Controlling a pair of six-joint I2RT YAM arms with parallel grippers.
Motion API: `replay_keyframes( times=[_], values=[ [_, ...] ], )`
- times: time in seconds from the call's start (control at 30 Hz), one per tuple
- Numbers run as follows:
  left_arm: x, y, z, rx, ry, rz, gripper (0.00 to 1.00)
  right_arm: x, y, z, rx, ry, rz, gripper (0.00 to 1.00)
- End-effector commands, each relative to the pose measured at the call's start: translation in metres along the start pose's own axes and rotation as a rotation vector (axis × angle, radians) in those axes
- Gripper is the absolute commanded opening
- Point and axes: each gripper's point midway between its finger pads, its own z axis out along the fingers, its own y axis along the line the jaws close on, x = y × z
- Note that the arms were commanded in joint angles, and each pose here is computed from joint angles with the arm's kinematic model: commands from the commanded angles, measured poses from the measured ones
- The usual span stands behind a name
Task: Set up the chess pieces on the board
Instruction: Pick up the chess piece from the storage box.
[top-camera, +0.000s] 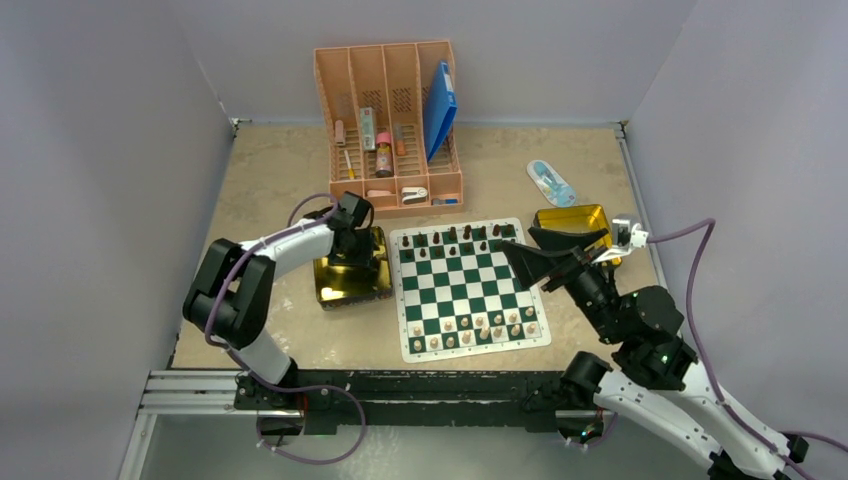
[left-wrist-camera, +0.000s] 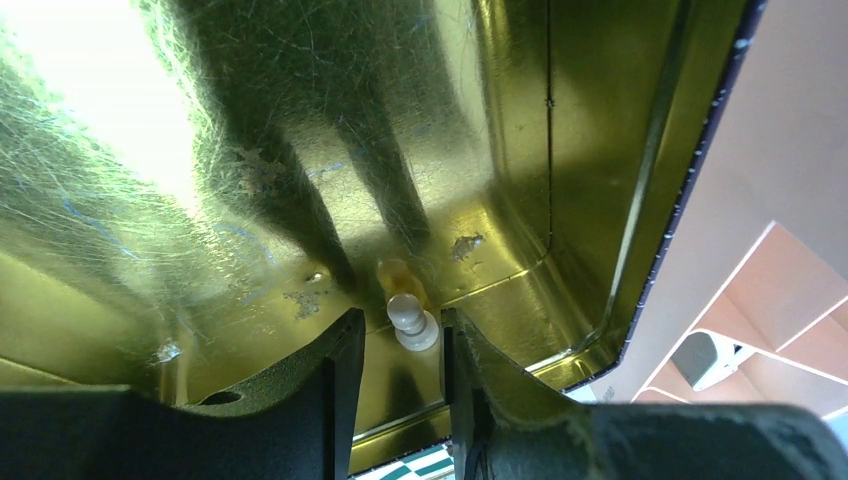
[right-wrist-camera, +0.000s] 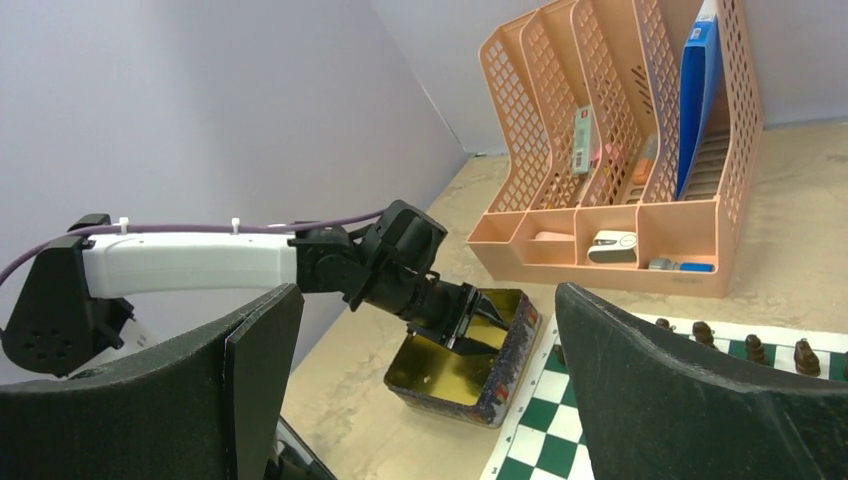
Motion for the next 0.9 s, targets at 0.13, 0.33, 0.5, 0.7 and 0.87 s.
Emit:
replay_keyframes(
  times=[0.13, 0.33, 0.5, 0.7, 0.87],
  values=[
    [0.006, -0.014, 0.001, 0.026, -0.010, -0.013, 0.29, -0.018, 0.012, -0.001, -0.039, -0.050, 0.018, 0.98],
    [0.005, -0.002, 0.006, -0.004, -0.014, -0.033, 0.21, -0.022, 0.013, -0.004, -0.036, -0.055, 0.019, 0.98],
    [0.004, -0.007, 0.000, 0.026, -0.027, -0.022, 0.06, -0.018, 0.022, -0.007, -0.090, -0.022, 0.029, 0.99],
    [-0.006, -0.008, -0.018, 0.070, -0.056, -0.037, 0.00, 0.002, 0.037, -0.001, -0.161, 0.079, 0.029, 0.99],
    [-0.018, -0.013, -0.041, 0.143, -0.101, 0.025, 0.00, 0.023, 0.029, 0.008, -0.123, 0.135, 0.050, 0.99]
  ],
)
